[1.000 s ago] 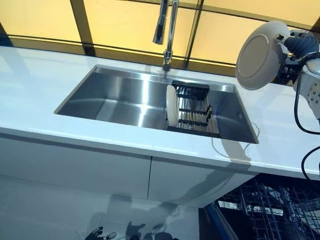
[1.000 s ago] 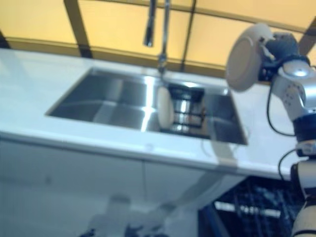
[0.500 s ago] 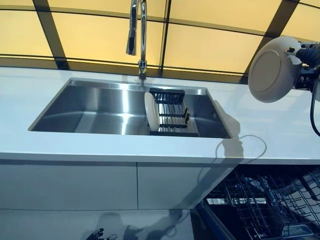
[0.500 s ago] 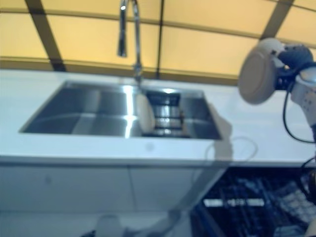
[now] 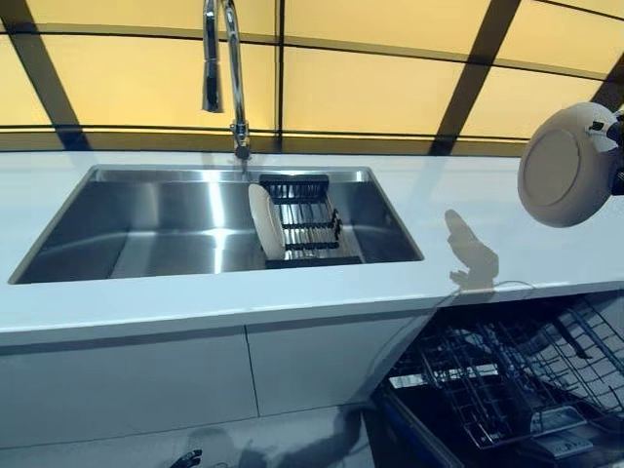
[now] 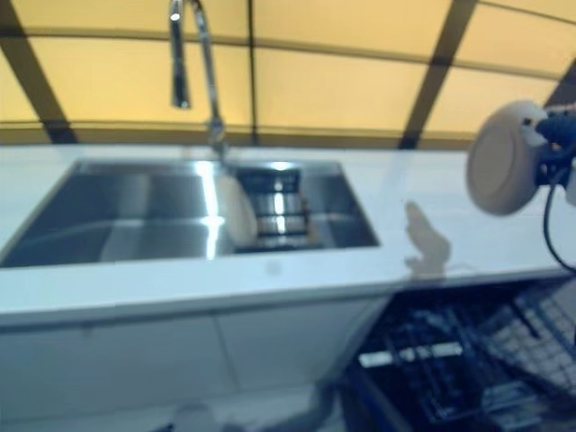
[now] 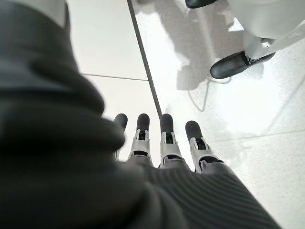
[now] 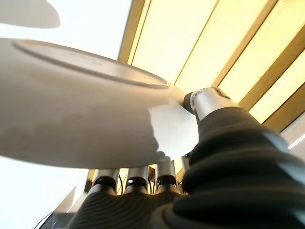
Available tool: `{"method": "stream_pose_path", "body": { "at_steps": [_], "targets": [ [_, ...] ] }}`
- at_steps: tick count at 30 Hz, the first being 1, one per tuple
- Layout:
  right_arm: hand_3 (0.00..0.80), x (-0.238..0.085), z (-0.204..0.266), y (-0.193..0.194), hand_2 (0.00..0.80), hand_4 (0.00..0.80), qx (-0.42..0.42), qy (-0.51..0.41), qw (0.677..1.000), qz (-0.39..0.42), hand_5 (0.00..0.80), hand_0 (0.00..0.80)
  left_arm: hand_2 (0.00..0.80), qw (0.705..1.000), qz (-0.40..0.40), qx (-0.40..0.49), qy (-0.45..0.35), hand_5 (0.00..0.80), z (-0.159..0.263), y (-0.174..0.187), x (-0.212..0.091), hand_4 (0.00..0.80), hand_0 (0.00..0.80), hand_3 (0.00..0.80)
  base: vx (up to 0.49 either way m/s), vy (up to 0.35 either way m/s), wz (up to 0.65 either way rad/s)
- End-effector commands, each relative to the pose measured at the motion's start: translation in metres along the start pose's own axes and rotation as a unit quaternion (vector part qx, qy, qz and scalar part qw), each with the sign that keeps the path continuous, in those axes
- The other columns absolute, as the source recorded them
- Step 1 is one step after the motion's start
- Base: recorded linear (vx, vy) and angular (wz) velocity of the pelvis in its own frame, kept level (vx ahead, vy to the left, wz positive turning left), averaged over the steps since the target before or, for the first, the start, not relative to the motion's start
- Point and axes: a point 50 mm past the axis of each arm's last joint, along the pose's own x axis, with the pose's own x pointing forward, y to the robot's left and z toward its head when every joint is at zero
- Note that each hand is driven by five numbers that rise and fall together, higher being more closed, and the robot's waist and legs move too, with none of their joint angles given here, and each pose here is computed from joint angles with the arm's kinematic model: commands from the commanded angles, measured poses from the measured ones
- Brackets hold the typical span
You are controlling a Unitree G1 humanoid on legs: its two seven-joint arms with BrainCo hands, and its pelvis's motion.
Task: Take plates into dishwasher
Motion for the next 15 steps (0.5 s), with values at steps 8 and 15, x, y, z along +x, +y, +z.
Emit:
{"method": "stream_pose_path", "body": {
  "at_steps": [8, 15],
  "targets": [
    [0.800, -0.017, 0.003, -0.072, 0.800, 0.800, -0.006, -0.011, 0.997, -0.074, 0.800, 0.800, 0.000, 0.999, 0.010, 0.041, -0.017, 0.000, 0.015, 0.019, 0.004, 0.000, 0.000, 0.000, -0.016, 0.004, -0.11],
    [0.800, -0.023, -0.014, -0.088, 0.800, 0.800, -0.027, 0.012, 0.997, -0.067, 0.800, 0.800, 0.000, 0.999, 0.022, 0.041, 0.004, 0.000, 0.010, 0.026, 0.004, 0.000, 0.000, 0.000, -0.002, -0.006, -0.08]
  ]
}}
